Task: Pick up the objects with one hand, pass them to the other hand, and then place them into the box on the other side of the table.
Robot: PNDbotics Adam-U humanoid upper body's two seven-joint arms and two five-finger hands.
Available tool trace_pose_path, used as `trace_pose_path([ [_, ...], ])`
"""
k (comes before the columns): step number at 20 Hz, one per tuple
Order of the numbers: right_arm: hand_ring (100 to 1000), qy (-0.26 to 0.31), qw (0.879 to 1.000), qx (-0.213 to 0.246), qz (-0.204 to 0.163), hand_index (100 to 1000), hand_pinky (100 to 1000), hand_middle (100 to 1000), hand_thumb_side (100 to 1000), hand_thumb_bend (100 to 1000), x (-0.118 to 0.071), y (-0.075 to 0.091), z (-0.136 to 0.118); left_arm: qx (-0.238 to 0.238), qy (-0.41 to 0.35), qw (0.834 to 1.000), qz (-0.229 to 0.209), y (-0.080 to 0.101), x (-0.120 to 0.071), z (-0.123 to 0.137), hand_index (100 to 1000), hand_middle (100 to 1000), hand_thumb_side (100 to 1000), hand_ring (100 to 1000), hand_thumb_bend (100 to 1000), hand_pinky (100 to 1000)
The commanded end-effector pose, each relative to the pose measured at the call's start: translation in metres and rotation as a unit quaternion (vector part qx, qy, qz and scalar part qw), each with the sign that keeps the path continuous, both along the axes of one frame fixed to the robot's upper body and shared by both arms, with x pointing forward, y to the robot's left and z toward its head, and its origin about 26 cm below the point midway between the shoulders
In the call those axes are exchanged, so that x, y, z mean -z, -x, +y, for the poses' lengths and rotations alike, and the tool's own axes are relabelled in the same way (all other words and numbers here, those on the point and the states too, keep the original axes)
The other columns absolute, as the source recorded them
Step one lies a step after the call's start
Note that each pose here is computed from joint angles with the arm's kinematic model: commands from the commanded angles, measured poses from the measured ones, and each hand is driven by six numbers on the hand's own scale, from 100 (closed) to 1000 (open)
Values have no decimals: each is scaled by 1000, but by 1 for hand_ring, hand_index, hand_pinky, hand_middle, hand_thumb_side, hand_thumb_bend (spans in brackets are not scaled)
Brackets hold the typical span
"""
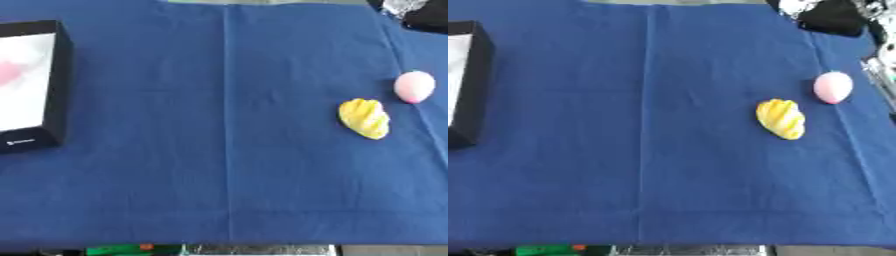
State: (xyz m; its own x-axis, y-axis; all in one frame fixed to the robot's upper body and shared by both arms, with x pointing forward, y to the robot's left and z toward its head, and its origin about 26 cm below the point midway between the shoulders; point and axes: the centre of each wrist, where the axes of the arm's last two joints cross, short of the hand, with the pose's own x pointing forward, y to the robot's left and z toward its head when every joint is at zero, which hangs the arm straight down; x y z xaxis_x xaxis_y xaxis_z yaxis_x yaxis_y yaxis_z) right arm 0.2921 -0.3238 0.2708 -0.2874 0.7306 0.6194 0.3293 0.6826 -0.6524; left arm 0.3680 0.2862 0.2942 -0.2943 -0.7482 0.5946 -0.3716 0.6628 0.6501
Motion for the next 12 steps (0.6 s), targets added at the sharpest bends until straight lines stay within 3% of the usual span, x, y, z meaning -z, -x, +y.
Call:
trace_pose_path([
  [1, 769, 37, 999, 1, 12, 781, 703, 773, 314, 600, -13, 7, -5, 6, 10, 999, -32, 7, -12, 0, 768, 637, 625, 687, 100, 697],
  [12, 777, 135, 978, -24, 157, 789, 760, 771, 371, 601, 4, 13, -17, 6, 23, 999, -32, 8, -7, -1, 765, 640, 637, 694, 100, 701],
])
